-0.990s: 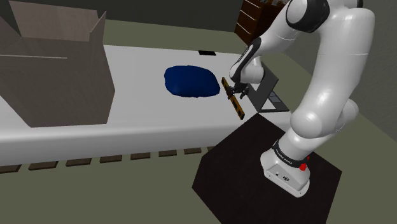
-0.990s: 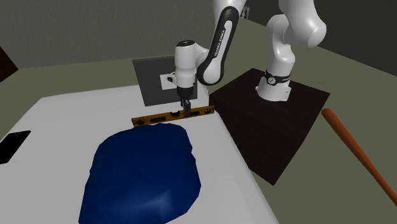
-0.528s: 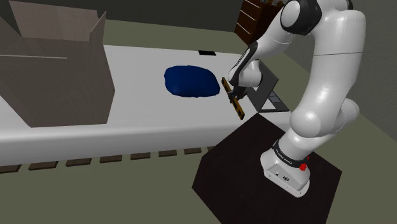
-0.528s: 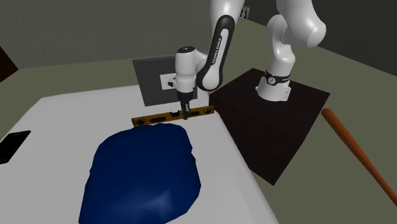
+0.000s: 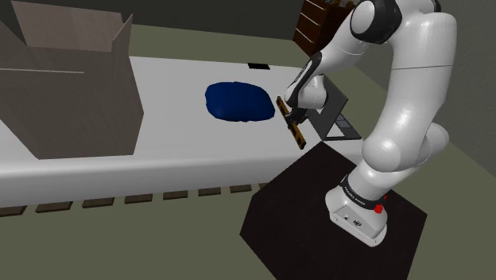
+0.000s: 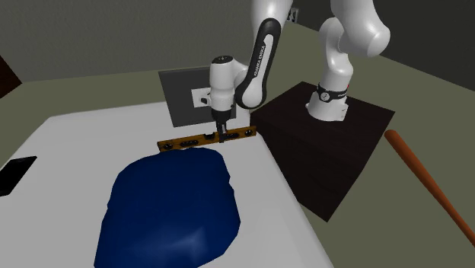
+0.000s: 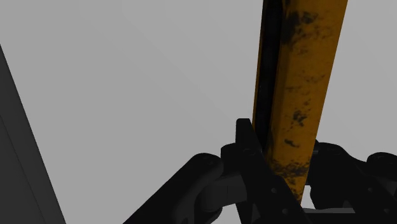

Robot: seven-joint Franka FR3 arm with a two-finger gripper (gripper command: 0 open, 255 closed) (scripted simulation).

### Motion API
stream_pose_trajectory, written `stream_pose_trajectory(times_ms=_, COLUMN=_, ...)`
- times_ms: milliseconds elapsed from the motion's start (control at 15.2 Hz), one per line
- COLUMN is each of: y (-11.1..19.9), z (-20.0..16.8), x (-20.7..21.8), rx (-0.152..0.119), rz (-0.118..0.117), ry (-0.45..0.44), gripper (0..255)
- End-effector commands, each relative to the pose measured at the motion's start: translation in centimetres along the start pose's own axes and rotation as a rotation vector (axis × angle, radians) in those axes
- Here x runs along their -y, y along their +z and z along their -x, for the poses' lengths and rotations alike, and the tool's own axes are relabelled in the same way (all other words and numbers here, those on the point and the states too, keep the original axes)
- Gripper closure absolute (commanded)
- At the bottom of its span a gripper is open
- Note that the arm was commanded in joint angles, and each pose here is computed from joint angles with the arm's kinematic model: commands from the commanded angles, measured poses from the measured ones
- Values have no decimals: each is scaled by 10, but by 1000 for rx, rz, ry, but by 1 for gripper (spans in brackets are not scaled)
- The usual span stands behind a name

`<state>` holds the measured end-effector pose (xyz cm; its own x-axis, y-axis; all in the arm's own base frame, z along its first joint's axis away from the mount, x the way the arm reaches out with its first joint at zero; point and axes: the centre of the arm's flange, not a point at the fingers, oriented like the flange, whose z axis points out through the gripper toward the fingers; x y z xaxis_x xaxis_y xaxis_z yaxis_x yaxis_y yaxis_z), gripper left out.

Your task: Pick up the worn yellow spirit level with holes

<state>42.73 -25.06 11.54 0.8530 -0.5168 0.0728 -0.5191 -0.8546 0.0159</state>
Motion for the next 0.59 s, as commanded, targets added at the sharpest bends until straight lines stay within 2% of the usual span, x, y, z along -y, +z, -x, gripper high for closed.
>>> stream_pose_trajectory(times_ms=0, y=-4, z=0, x=-1, rx=1, rz=1, ry=1, gripper=255)
stream_pose_trajectory(times_ms=528, y=-47, z=-3, x=-2, rx=1, rz=1, ry=1, gripper=255)
